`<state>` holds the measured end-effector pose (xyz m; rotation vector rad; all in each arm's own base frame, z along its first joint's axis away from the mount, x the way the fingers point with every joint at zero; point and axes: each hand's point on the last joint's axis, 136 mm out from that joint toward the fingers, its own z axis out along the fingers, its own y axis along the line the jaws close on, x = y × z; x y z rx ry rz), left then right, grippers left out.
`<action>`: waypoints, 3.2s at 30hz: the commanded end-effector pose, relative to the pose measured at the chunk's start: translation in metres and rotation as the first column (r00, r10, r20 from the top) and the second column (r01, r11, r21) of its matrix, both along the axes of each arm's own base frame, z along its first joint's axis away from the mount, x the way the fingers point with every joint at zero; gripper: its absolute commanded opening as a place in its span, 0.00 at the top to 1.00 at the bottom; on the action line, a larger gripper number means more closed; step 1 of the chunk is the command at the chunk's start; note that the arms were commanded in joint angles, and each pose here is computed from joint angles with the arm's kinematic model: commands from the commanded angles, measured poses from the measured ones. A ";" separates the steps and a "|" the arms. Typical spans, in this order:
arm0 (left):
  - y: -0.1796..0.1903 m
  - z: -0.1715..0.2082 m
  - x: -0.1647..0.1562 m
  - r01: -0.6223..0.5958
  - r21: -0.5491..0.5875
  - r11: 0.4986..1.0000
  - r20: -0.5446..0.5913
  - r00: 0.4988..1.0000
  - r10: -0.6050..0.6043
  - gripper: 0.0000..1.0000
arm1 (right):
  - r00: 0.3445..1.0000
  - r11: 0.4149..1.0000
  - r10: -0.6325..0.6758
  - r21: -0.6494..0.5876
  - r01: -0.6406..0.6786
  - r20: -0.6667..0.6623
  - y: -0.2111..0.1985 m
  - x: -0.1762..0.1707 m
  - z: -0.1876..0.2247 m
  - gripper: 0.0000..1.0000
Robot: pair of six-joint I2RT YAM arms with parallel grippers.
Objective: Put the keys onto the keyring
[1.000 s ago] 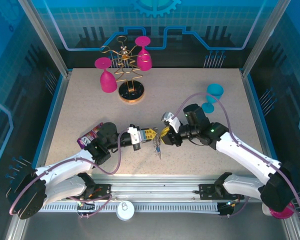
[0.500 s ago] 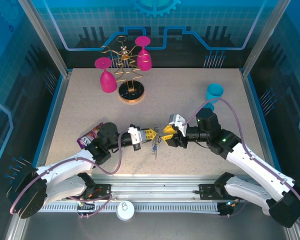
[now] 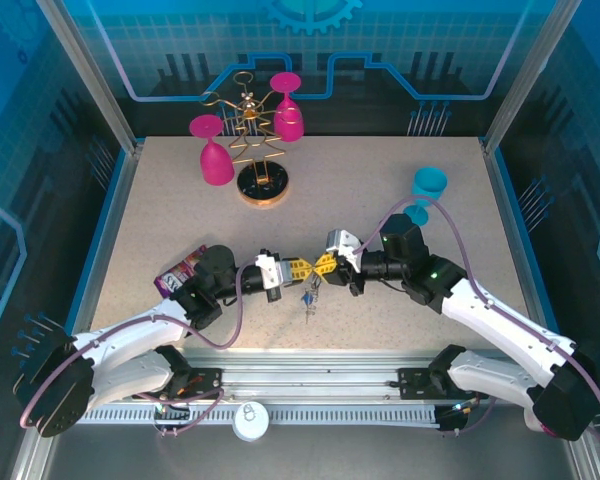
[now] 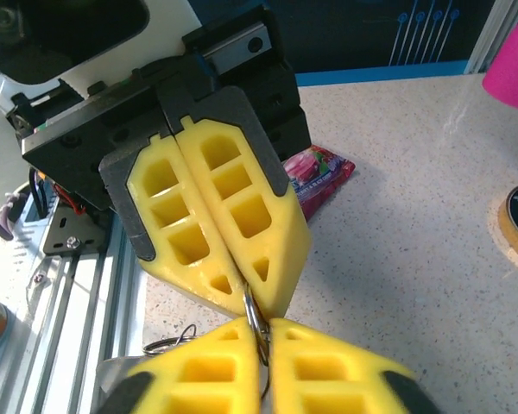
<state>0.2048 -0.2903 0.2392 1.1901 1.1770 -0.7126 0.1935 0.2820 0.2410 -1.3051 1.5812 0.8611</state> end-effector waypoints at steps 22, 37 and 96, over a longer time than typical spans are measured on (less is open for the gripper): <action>-0.005 -0.016 0.008 -0.010 0.158 0.987 -0.015 1.000 0.012 0.95 | 0.965 0.880 0.261 -0.407 -0.244 -0.014 0.013 -0.035 -0.010 1.00; -0.004 -0.004 0.002 0.000 0.051 0.999 0.019 1.000 -0.001 1.00 | 0.995 0.992 -0.058 -0.115 0.048 -0.083 -0.011 -0.003 0.003 0.63; -0.010 0.017 -0.015 0.108 -0.076 0.991 0.012 0.994 -0.107 1.00 | 0.986 0.995 0.078 0.057 -0.087 0.144 -0.003 -0.011 0.012 0.73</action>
